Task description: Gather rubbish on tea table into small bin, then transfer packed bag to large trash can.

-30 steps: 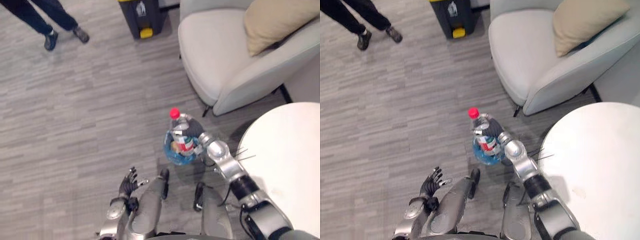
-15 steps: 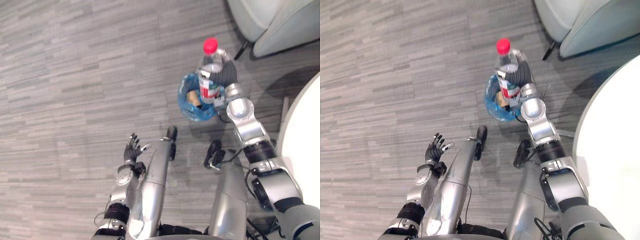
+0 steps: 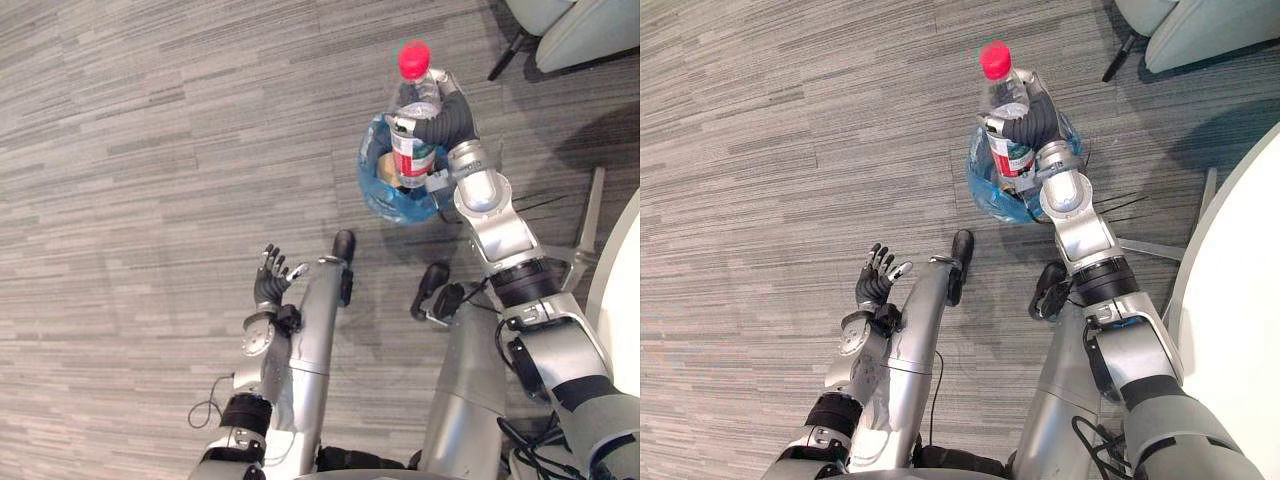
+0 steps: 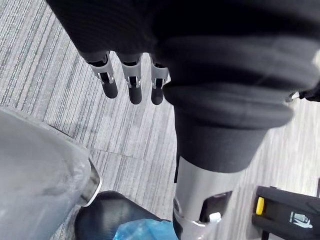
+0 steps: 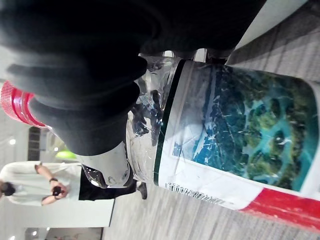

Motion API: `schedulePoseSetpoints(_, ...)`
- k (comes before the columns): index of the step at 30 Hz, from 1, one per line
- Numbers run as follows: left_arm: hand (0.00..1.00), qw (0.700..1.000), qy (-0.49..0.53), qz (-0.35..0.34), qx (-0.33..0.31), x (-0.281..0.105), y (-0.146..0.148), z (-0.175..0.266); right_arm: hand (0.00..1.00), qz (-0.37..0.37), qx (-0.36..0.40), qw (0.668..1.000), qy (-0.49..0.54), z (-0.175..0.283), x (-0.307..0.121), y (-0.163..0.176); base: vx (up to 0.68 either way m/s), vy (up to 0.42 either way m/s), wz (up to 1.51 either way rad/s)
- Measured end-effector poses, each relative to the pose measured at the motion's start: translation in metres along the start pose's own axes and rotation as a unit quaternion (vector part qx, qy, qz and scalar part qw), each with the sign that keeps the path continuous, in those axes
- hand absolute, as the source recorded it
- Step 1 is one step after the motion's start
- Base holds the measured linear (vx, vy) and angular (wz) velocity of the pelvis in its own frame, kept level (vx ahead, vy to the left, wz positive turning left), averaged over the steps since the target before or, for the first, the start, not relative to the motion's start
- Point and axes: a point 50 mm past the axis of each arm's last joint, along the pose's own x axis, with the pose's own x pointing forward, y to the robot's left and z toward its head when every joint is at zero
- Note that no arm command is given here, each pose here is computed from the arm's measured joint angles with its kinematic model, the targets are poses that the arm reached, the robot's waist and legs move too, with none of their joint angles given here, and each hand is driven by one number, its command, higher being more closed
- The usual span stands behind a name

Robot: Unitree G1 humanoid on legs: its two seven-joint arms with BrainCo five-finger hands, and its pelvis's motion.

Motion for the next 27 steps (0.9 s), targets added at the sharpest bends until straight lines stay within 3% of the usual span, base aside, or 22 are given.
schedulePoseSetpoints(7, 0.00, 1.000, -0.003, 0.001, 0.001, 0.006, -0.005, 0.003, 0.00, 0.037, -0.012, 0.999, 0.020, -0.005, -0.001, 0.014, 0.00, 0.010, -0.01)
schedulePoseSetpoints(14, 0.00, 1.000, -0.005, 0.028, -0.001, 0.007, 0.009, 0.006, 0.00, 0.092, -0.063, 0.994, 0.003, -0.011, -0.027, 0.043, -0.03, 0.034, 0.00)
schedulePoseSetpoints(27, 0.00, 0.999, 0.011, 0.040, 0.023, 0.003, 0.026, 0.001, 0.00, 0.240, -0.222, 0.944, 0.048, -0.047, -0.056, 0.095, -0.02, 0.008, 0.04)
